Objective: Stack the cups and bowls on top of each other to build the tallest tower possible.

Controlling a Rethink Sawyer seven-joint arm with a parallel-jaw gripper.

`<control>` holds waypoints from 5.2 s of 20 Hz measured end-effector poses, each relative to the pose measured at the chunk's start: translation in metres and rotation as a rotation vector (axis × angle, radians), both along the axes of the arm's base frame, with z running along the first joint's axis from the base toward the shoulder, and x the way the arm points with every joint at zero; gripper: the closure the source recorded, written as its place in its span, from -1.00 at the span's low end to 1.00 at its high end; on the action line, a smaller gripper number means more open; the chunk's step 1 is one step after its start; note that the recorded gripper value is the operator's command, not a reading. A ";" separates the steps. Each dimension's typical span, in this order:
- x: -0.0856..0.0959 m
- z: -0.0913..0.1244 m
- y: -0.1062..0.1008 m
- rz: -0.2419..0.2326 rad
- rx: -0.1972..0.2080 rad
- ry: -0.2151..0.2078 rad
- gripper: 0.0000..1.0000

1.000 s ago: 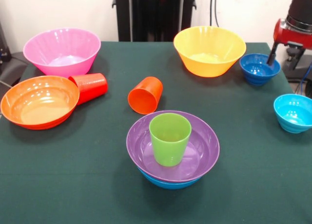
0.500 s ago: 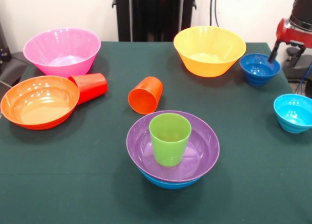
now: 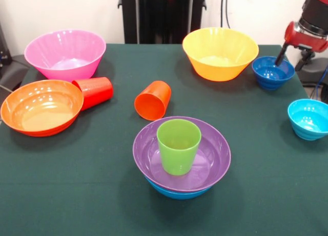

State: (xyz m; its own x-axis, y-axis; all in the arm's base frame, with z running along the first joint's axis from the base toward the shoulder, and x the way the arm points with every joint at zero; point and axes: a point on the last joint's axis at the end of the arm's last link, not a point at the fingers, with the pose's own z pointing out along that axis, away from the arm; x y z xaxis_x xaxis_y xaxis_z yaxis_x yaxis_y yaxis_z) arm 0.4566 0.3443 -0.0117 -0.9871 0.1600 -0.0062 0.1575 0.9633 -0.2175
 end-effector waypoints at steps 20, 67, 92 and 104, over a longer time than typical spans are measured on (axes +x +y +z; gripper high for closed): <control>0.000 -0.020 -0.019 -0.006 -0.029 -0.027 1.00; 0.276 0.156 -0.217 -0.413 0.087 -0.073 1.00; 0.320 0.121 -0.248 -0.331 0.027 -0.092 1.00; 0.333 0.114 -0.258 -0.294 0.007 -0.023 1.00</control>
State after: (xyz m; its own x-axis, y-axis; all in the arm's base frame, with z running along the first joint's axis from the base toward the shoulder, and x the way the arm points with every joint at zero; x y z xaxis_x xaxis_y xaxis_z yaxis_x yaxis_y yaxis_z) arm 0.7897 0.0865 0.1028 -0.8980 0.4392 -0.0260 0.4349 0.8771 -0.2038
